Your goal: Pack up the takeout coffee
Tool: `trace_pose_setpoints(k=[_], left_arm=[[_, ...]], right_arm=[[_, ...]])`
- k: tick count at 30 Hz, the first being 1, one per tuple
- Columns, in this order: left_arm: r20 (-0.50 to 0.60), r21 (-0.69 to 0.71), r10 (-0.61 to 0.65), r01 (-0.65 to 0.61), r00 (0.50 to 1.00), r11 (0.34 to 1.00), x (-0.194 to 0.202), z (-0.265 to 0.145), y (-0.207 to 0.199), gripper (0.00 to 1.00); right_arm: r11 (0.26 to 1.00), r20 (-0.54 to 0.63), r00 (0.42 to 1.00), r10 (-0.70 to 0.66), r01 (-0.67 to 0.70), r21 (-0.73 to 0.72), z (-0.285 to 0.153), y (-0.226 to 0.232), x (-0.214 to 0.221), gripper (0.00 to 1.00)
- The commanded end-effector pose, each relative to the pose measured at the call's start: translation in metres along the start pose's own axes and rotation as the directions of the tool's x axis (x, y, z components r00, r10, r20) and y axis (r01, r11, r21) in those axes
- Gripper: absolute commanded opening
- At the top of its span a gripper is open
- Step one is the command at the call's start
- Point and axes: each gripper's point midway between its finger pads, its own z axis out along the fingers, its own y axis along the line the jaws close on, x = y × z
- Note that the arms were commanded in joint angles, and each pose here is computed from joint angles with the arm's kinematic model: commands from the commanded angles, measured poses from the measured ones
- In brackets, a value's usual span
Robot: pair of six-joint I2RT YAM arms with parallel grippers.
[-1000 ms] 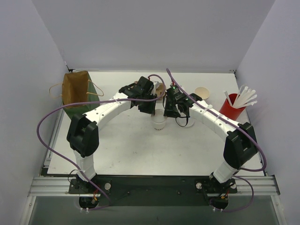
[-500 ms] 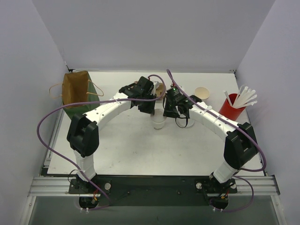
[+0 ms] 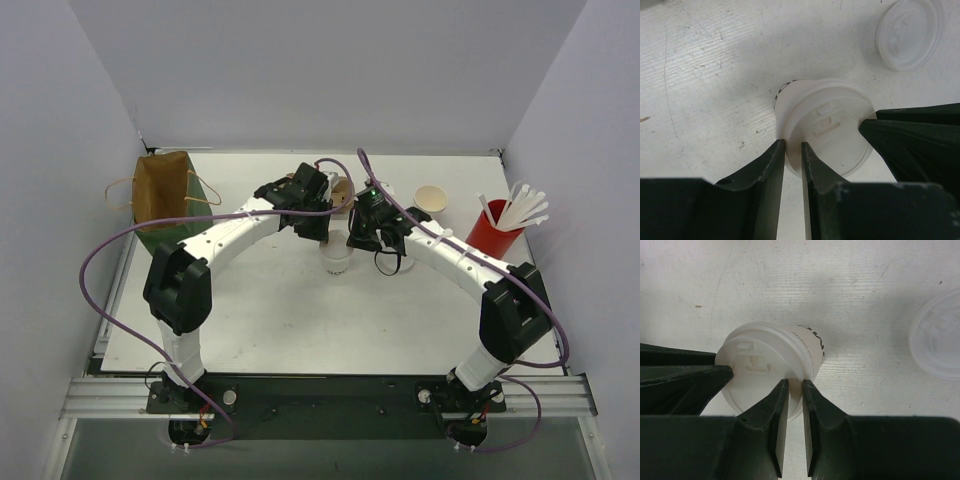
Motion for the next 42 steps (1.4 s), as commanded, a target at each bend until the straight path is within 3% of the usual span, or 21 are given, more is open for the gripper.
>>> trace_pose_setpoints(k=[1,18,30,42], left_arm=[[-0.048,-0.046,-0.014,0.012,0.999,0.999,0.020,0.017,0.013,0.29],[-0.078,-0.080,-0.023,0.017,0.997,0.997,0.039,0.029,0.025,0.30],[-0.006,-0.046,0.043,-0.044,0.999,0.998,-0.001,0.005,0.008,0.35],[0.011,-0.020,0.062,-0.062,0.998,0.998,-0.015,-0.003,0.000,0.40]], right_arm=[[0.989,-0.177,0.984,-0.010,0.036,0.145,0.019,-0.044,0.061,0.13],[0.989,-0.186,0.982,0.025,0.003,0.150,0.024,-0.054,0.083,0.13],[0.997,-0.106,0.994,0.011,-0.004,0.073,0.000,-0.019,0.049,0.18],[0.999,-0.070,0.997,0.017,-0.015,0.038,-0.012,-0.003,0.031,0.26]])
